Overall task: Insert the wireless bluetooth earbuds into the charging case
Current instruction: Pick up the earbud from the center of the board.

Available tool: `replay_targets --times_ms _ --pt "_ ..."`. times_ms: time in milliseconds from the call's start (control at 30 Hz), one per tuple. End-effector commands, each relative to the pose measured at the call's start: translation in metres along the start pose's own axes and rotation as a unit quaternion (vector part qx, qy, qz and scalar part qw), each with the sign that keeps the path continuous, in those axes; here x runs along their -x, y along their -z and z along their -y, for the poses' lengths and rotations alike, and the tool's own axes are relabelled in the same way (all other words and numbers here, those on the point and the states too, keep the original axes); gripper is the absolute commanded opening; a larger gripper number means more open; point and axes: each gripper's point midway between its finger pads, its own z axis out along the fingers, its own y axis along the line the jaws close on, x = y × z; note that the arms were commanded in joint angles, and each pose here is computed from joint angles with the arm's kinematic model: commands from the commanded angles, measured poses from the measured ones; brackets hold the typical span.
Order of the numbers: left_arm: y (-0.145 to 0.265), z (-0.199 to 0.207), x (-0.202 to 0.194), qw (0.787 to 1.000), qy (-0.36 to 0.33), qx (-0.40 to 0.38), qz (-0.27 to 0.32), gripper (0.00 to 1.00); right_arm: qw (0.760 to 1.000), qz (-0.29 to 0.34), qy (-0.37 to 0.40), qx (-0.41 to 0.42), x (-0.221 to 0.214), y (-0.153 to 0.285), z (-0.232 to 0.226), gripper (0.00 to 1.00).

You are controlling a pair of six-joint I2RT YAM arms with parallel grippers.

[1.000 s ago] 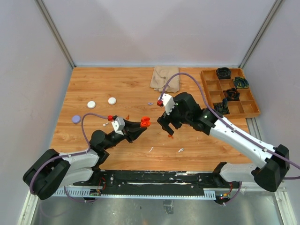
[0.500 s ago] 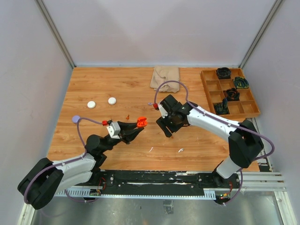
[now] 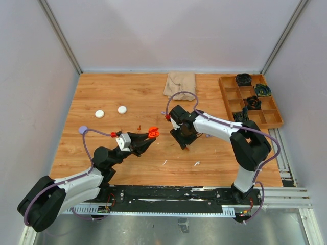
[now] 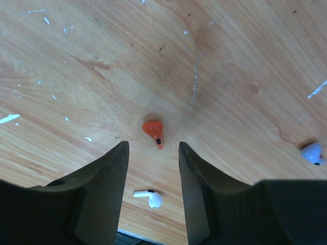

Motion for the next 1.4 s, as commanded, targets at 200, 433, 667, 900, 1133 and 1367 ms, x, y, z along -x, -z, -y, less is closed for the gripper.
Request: replay_targets --times_ms 200,433,667,900,1133,1367 --pt "-0.001 -0.005 0.005 1.0 -0.015 0.008 0.008 0.0 0.999 -0.022 -0.022 -0.014 0.0 -0.016 0.005 0.39" --pt "-0.002 -0.005 0.005 1.0 -0.016 0.008 0.008 0.0 0.999 -0.033 -0.023 -0.015 -0.001 -0.025 0.004 0.33" --pt "-0.003 -0.005 0.005 1.0 -0.013 0.007 0.006 0.0 0.998 -0.044 -0.026 -0.026 -0.006 -0.031 0.008 0.26" --pt "-0.004 -0.007 0.009 1.0 -0.008 0.013 0.014 0.0 0.999 -0.021 -0.025 -0.031 -0.002 -0.015 0.01 0.14" --pt "-0.011 -0.009 0.015 1.0 -0.009 0.012 0.021 0.0 0.998 0.052 -0.026 -0.03 0.021 0.027 0.011 0.13" --pt "-0.02 -0.009 0.026 0.999 -0.012 0.003 0.047 0.0 0.985 0.165 -0.014 -0.041 0.055 0.094 0.012 0.12"
